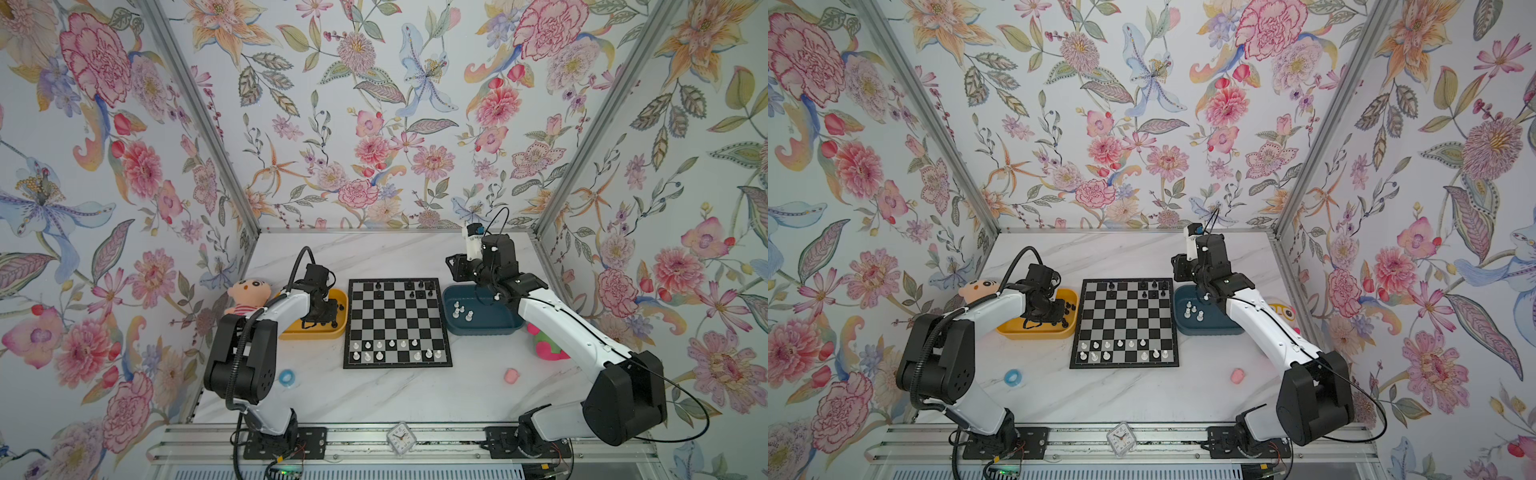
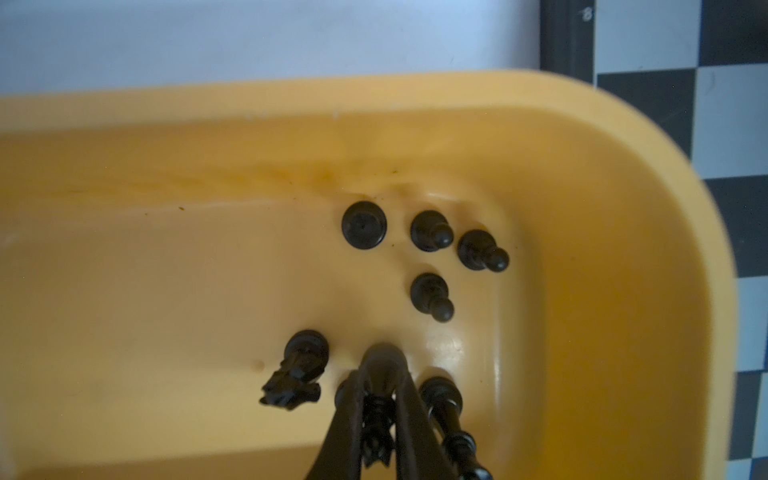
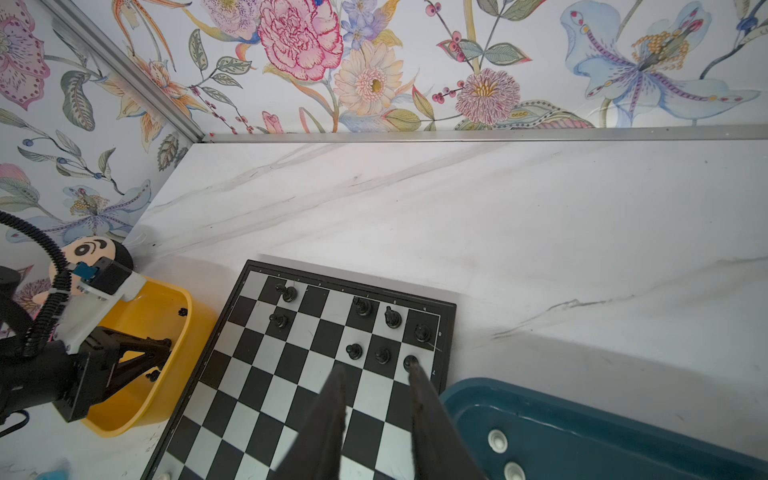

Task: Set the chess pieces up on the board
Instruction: 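Close the left gripper on a black king in the yellow tray, then lift the black king and carry it over the board's farthest row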

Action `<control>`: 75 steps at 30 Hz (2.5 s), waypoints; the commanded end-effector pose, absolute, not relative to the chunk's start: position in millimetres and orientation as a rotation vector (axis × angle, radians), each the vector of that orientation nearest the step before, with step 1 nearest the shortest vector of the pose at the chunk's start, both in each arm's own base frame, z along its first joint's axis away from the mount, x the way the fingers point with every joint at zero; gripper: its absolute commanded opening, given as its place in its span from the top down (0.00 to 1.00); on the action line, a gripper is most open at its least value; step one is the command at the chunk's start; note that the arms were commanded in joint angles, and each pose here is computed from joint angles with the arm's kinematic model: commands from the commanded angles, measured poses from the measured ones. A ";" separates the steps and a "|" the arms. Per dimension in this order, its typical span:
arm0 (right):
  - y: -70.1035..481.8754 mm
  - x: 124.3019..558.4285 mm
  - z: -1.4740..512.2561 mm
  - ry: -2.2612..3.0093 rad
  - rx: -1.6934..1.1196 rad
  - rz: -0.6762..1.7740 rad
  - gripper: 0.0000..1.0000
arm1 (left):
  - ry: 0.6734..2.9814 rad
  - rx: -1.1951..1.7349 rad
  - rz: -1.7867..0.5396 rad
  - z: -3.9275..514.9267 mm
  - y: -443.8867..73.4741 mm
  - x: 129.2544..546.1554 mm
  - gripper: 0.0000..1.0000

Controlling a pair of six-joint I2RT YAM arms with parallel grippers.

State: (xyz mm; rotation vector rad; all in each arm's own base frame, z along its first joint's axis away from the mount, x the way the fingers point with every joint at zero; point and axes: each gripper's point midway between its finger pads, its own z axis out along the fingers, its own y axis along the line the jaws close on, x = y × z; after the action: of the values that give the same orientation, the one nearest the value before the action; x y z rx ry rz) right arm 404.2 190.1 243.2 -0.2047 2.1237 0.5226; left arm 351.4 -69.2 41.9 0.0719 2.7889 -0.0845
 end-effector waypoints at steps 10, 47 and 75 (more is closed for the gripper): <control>196.5 401.4 242.3 2.126 -0.210 0.554 0.72 | 2.646 0.080 -0.037 119.5 -66.4 366.2 1.00; 179.7 382.6 227.5 2.132 -0.184 0.552 0.72 | 2.518 0.644 -0.150 161.6 -265.0 451.0 1.00; 172.5 380.0 218.4 2.143 -0.163 0.580 0.72 | 2.627 0.742 -0.158 85.5 -311.3 459.1 1.00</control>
State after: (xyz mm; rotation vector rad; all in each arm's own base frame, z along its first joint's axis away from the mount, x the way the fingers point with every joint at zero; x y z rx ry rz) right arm 380.2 173.2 215.9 -0.1734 2.1555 0.5613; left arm 462.2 -301.1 95.0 0.7079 2.6125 -0.1351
